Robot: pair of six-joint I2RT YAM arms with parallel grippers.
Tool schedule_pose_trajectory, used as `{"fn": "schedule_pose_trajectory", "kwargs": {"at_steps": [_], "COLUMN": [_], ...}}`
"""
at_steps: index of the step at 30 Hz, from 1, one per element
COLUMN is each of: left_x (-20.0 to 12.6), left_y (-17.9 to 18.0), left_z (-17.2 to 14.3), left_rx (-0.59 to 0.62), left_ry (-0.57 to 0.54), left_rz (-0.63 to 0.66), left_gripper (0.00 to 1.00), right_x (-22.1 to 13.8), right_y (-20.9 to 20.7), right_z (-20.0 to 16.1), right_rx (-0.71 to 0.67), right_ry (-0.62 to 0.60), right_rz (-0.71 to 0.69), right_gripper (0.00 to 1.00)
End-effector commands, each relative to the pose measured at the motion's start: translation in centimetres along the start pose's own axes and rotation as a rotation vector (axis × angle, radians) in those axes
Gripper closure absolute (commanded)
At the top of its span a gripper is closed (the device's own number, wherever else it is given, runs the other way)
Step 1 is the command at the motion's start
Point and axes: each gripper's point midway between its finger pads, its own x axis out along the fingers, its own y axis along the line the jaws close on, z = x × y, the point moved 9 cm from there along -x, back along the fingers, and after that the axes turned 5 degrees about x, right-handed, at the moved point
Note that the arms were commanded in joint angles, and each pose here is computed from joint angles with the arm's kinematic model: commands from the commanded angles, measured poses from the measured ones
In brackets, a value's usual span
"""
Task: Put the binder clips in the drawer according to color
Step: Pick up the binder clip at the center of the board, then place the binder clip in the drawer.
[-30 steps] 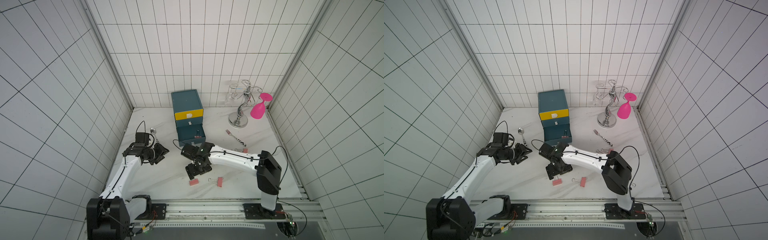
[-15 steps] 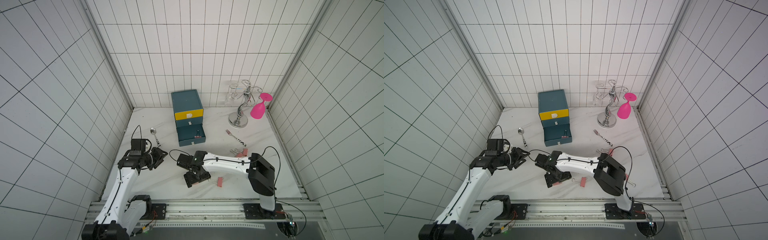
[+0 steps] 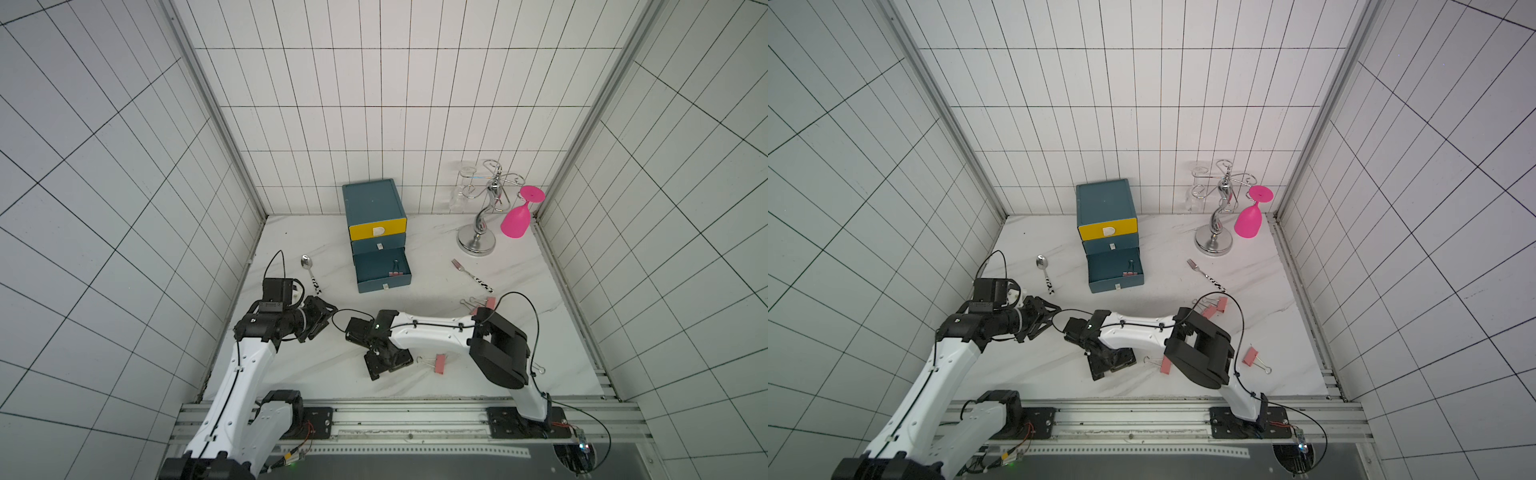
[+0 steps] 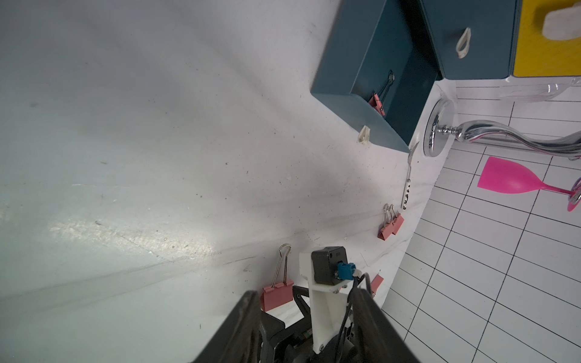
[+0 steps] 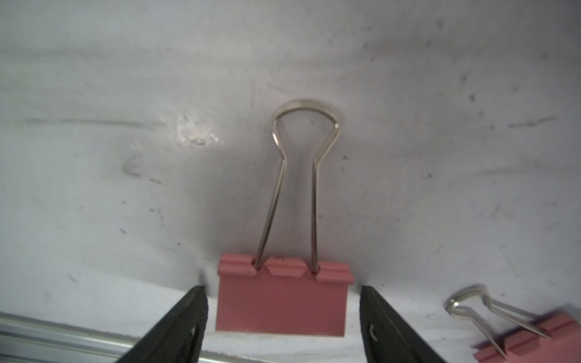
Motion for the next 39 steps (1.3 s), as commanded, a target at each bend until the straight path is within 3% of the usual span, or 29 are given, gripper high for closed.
{"fn": "schedule_pose_trajectory", "kwargs": {"at_steps": [1, 9, 20, 29, 39], "left_x": [-0.5, -0.3, 1.2, 4.1, 8.1], "left_y": [-0.7, -0.9, -2.1, -4.2, -6.7], "left_z": [0.0, 0.2, 2.6, 5.2, 7.1], "left_rx": [0.024, 0.021, 0.014, 0.023, 0.048], "left_ry": [-0.016, -0.018, -0.044, -0.011, 0.093], "left_rz": [-0.022, -0.037, -0.088, -0.143, -0.210], "left_gripper": [0.49, 0.49, 0.49, 0.49, 0.49], "right_x": [0.3, -0.7, -6.4, -11.7, -14.0], "right_y": [0.3, -0.1, -5.8, -9.9, -9.2], "right_z": [0.3, 0.3, 1.9, 9.1, 18.2], "right_rx": [0.008, 0.016, 0.107, 0.125, 0.096], "right_ry": [-0.007, -0.016, -0.124, -0.190, -0.234], "right_rz": [-0.022, -0.005, 0.062, 0.123, 0.191], "right_gripper": [0.27, 0.49, 0.57, 0.58, 0.56]}}
